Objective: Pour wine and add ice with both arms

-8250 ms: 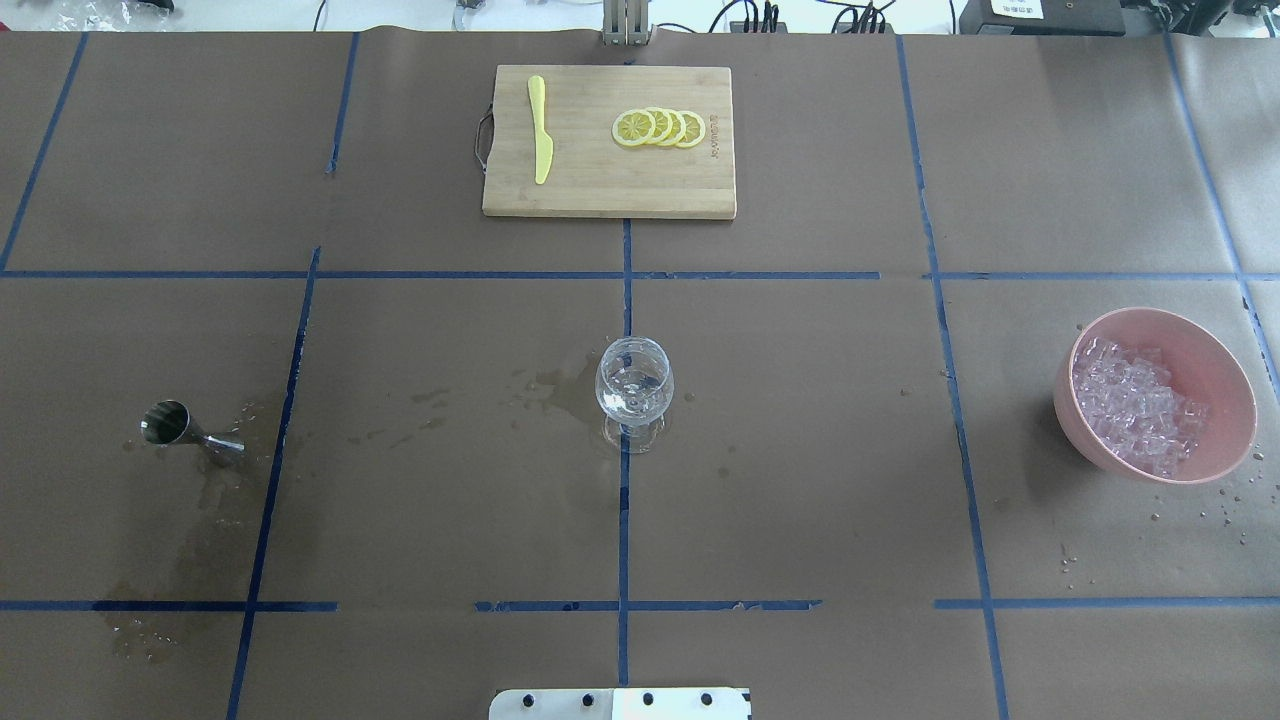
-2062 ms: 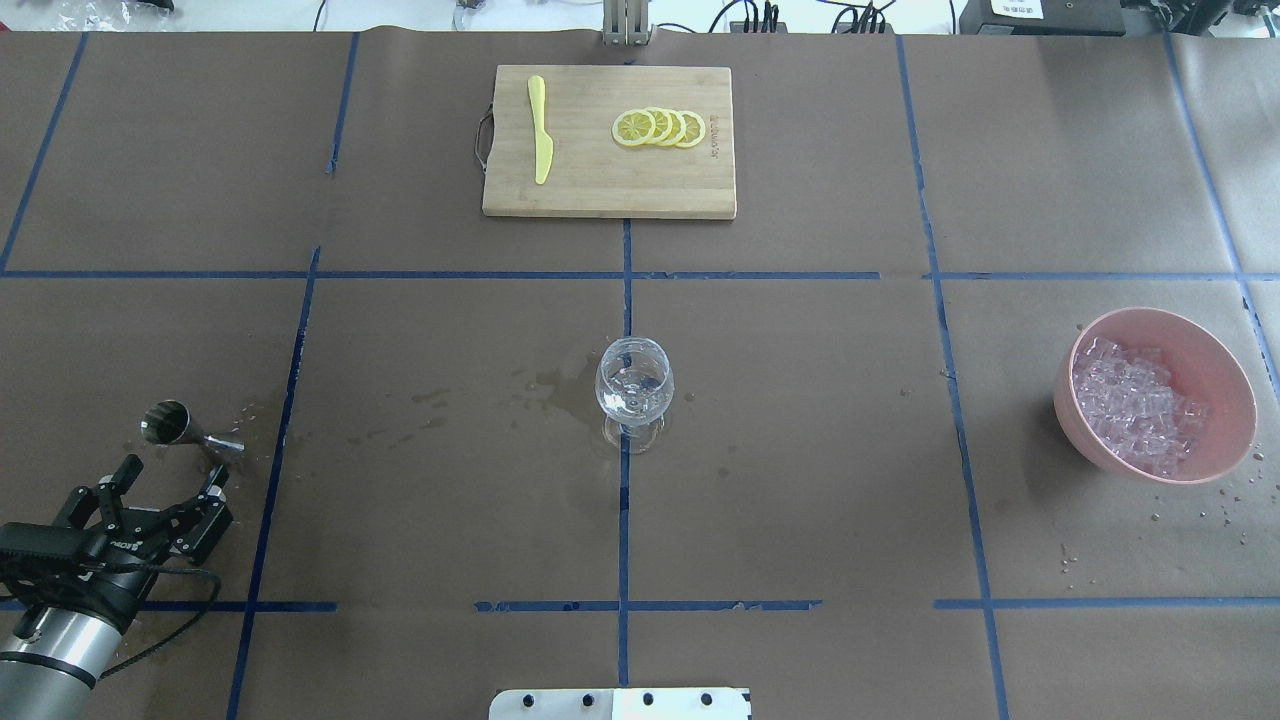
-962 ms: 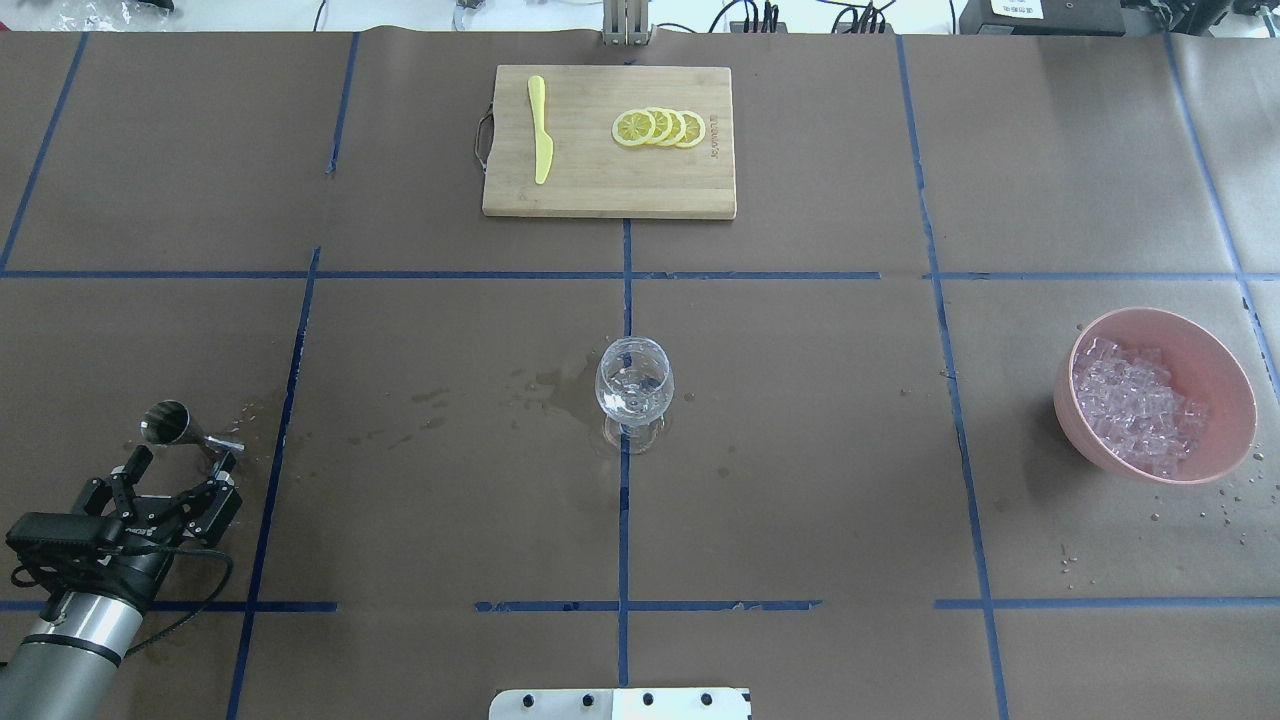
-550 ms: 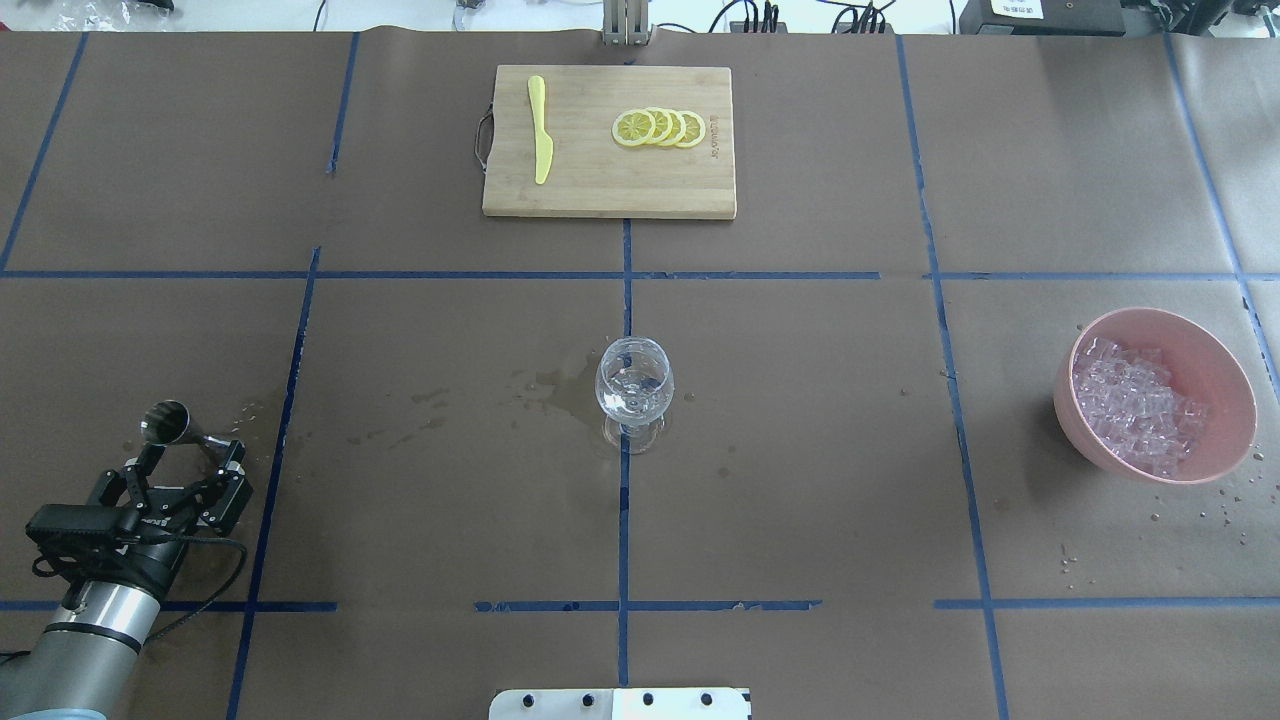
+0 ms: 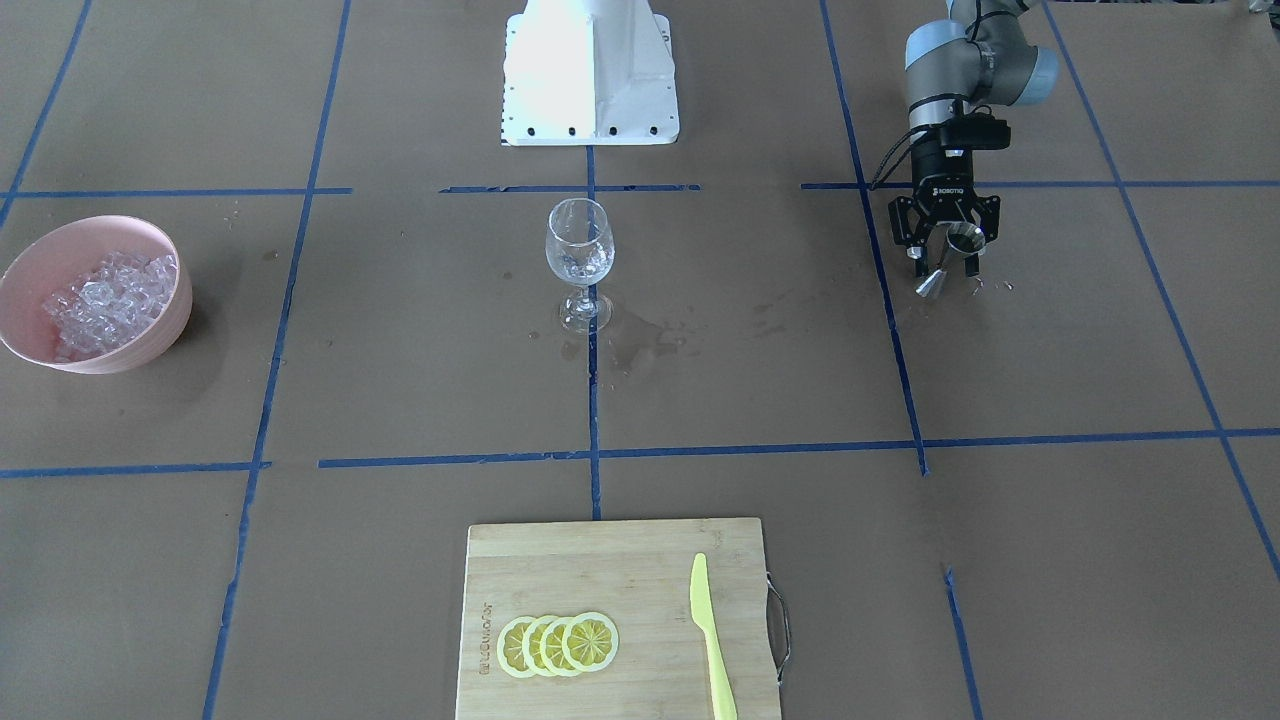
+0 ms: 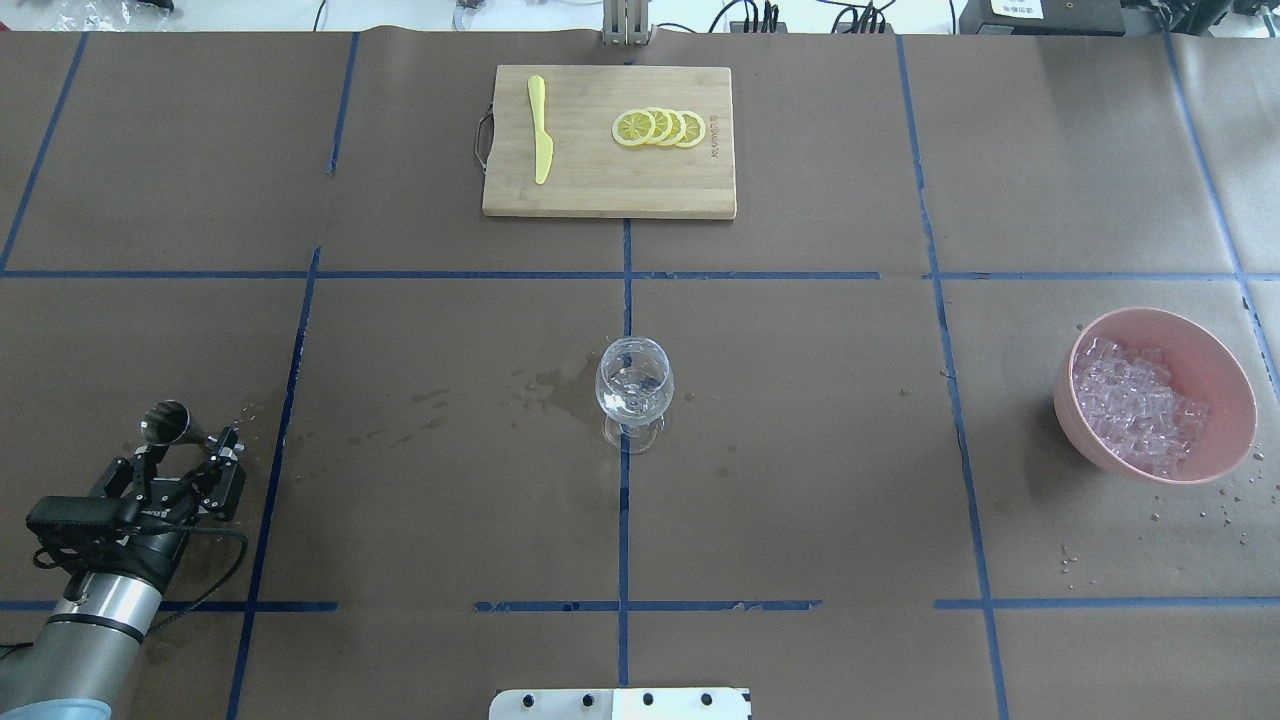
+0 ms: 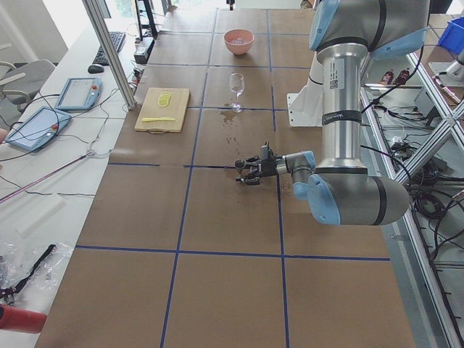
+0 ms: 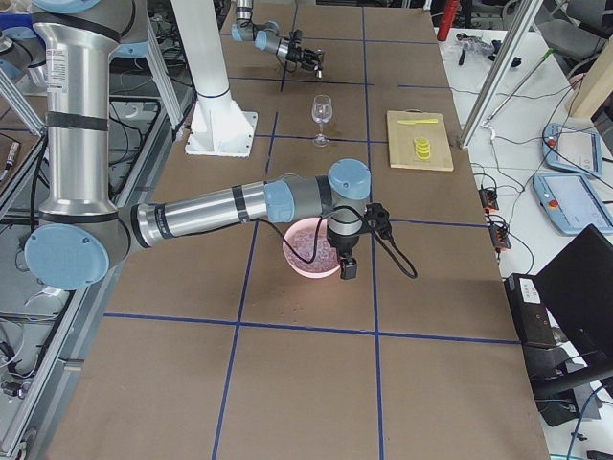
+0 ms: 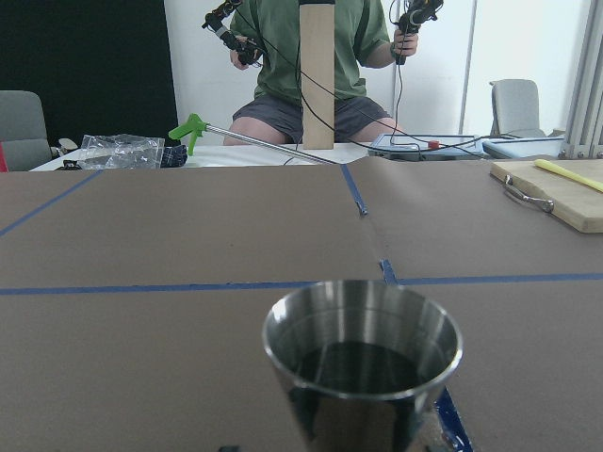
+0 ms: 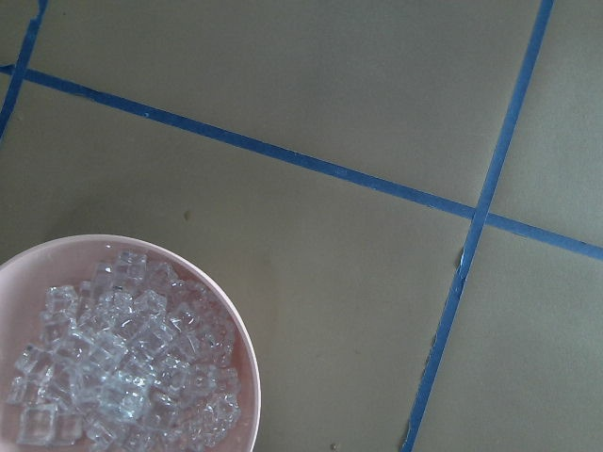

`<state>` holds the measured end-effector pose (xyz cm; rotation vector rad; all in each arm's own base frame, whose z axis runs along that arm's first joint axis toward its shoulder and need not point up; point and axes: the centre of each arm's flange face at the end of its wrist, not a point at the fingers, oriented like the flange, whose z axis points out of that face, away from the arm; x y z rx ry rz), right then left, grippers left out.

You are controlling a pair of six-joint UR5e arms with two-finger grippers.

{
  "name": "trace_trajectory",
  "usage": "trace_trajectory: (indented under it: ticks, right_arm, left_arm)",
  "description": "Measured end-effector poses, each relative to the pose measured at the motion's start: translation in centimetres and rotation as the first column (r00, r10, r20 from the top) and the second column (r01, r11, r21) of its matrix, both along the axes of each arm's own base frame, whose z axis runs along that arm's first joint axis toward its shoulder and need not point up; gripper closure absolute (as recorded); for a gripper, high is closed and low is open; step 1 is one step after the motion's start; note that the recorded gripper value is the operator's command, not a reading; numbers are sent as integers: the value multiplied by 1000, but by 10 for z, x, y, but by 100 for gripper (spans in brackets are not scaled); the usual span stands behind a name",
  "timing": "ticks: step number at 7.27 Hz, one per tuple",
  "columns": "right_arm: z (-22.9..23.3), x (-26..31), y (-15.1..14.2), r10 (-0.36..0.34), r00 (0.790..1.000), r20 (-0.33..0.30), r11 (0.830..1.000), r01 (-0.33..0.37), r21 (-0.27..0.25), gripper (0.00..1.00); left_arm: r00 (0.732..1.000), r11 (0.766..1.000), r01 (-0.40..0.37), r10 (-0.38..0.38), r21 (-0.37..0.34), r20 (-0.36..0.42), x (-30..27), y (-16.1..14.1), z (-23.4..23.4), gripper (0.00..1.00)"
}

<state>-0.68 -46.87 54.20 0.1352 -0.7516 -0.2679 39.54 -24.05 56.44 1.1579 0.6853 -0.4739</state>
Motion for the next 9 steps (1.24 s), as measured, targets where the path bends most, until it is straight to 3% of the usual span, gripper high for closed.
trace_trajectory:
  ticks: [1, 2, 4, 7, 9]
  right_arm:
    - [0, 0, 0, 0, 1000, 0, 1000, 0, 0, 0]
    - [0, 0, 0, 0, 1000, 0, 1000, 0, 0, 0]
    - [0, 0, 0, 0, 1000, 0, 1000, 0, 0, 0]
    - [0, 0, 0, 1, 1000, 0, 1000, -1, 0, 0]
    - [1, 0, -1, 0, 1000, 0, 1000, 0, -2, 0]
  left_arm:
    - [1000, 1000, 3, -3, 0, -2, 1, -1, 0, 33]
    - [1000, 1000, 5, -5, 0, 0, 3, -2, 1, 49]
    - [1000, 1000, 8, -8, 1, -2, 5, -3, 1, 100]
    - [1000, 1000, 15, -14, 8, -18, 1, -6, -4, 100]
    - [1000, 999, 10, -11, 53, 16, -12, -18, -26, 100]
